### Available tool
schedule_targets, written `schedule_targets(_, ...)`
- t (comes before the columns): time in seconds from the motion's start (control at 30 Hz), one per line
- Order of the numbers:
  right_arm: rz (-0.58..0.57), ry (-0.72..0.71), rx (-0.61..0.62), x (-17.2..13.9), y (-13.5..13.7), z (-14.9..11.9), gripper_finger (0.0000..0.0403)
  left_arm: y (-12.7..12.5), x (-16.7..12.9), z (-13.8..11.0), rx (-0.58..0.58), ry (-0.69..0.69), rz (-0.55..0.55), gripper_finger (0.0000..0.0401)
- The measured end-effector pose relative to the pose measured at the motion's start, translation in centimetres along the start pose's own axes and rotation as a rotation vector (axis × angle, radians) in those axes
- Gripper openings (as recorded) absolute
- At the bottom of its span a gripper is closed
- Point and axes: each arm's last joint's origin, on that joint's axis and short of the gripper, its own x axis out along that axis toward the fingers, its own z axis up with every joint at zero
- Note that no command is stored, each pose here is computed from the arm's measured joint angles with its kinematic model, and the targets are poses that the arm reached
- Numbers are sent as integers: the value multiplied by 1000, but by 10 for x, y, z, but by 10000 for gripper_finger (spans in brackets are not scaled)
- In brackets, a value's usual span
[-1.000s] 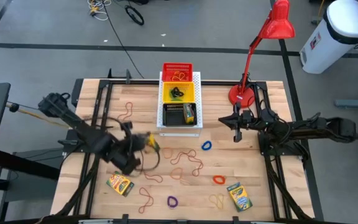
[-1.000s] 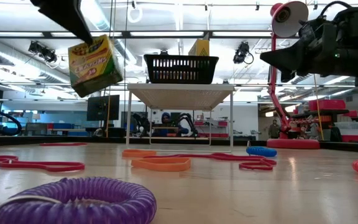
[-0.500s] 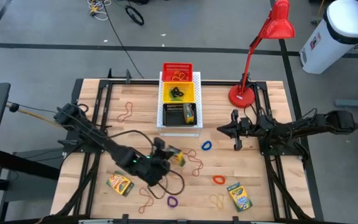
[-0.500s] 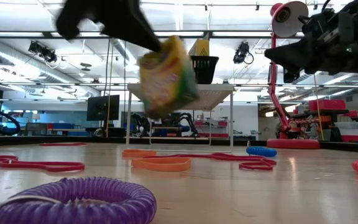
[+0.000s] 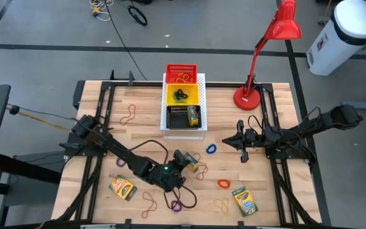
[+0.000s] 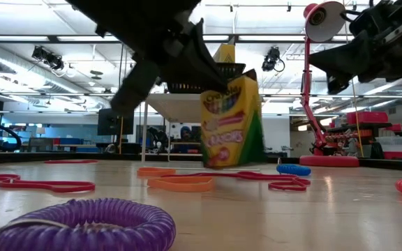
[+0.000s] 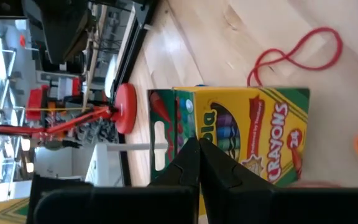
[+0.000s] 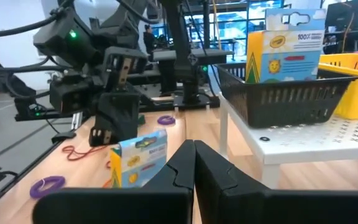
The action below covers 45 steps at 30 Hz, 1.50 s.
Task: Pick & Place Office Desk Supplies
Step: Put the yellow crayon box into the black bin on the shelf
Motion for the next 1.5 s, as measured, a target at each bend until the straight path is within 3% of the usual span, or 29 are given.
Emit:
schedule_targets(0.53, -10, 3, -16, -2, 8, -1, 7, -16, -1, 6, 33, -46, -28, 9)
schedule_targets(0.9, -11, 3, -17, -2, 8, -1, 7, -15, -3, 7, -53, -20, 7, 124)
schedule_targets(1.07, -41, 7, 10, -1, 7, -1, 7, -6, -23, 7, -87, 17, 55, 149)
schedule_targets(1.3, -196, 246, 96, 25, 11, 23, 7, 9, -56, -18, -375, 93, -143, 93)
schedule_targets(1.5, -290, 386, 192, 54, 25, 52, 7, -14, -79, -63, -569, 23, -156, 18)
